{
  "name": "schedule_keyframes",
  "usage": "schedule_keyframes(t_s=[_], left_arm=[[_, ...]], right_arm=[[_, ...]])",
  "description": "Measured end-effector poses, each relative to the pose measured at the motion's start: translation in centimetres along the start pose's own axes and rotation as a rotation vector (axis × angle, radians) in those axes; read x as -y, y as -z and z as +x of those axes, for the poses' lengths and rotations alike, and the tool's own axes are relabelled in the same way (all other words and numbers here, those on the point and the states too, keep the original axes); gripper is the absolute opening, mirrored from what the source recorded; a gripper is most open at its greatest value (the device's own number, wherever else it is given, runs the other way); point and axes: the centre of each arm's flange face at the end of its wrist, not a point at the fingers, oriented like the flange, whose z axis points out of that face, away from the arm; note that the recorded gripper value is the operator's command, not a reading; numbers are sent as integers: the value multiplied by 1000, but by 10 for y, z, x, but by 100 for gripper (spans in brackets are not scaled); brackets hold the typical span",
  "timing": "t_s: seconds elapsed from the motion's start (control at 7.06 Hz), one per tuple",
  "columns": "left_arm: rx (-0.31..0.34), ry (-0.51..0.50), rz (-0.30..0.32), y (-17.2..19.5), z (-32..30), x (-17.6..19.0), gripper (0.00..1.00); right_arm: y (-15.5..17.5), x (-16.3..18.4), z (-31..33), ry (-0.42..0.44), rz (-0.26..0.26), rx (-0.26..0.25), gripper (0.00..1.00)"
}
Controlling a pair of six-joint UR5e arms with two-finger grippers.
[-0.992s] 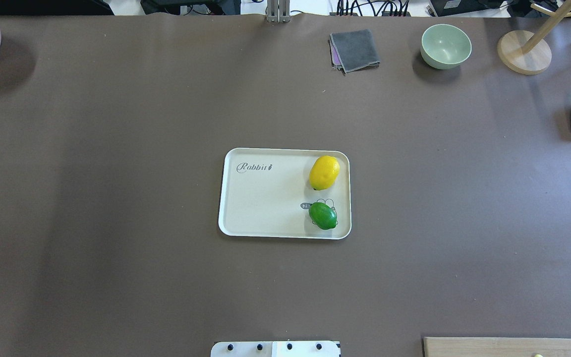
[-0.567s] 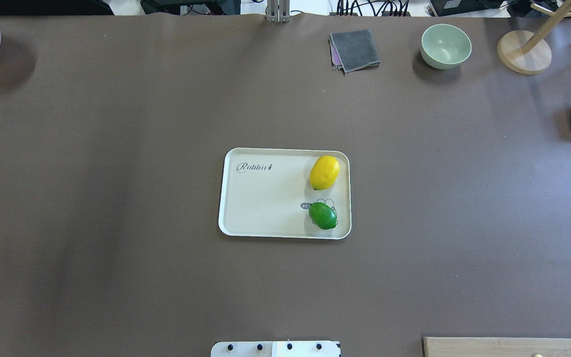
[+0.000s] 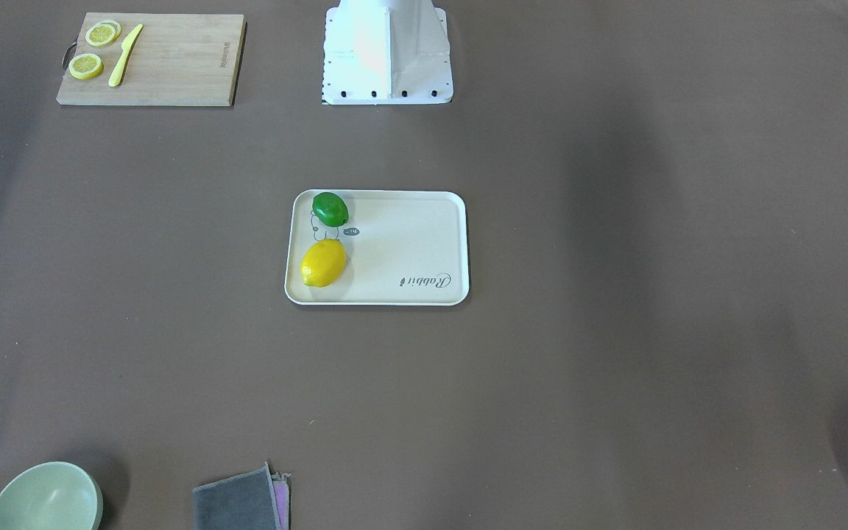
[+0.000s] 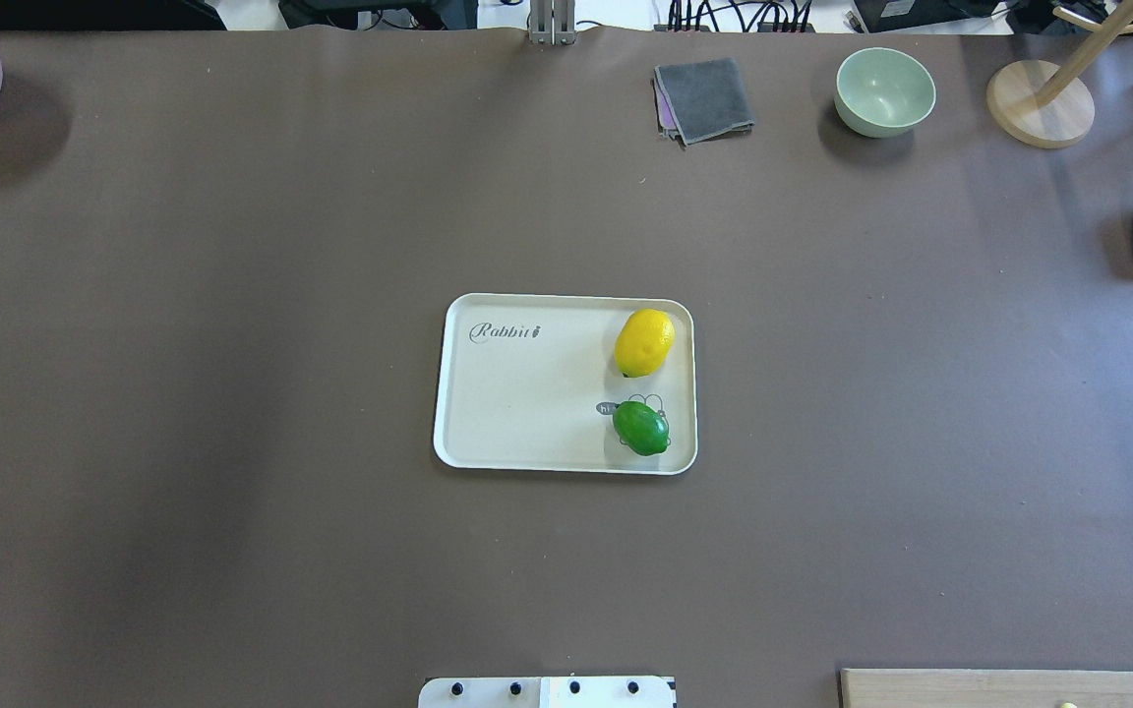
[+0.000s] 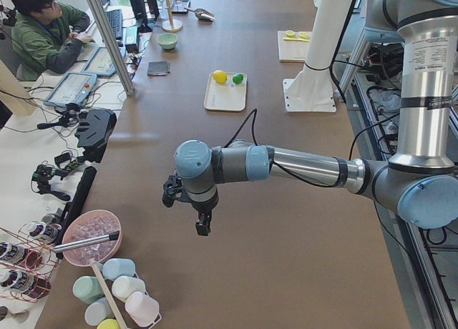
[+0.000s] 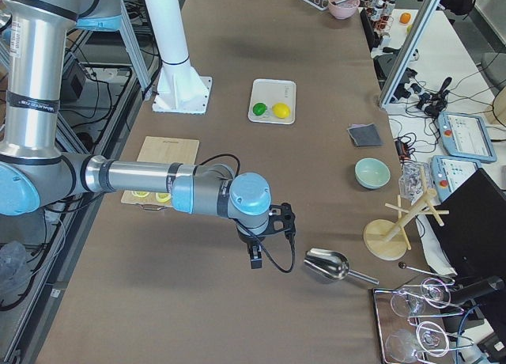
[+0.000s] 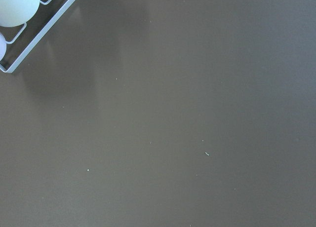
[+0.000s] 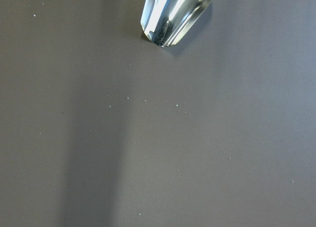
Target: Place all lemons on tray
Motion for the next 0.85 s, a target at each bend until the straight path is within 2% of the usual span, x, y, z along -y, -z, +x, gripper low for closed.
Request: schedule_keyframes(t_s=[0.28, 0.85], left_arm=[[0, 6, -3, -3, -5, -1, 99], [10, -15, 16, 1, -2, -2, 99]], right_arm=[[20, -16, 6, -72, -8, -14, 100], [13, -32, 13, -99, -27, -6, 100]])
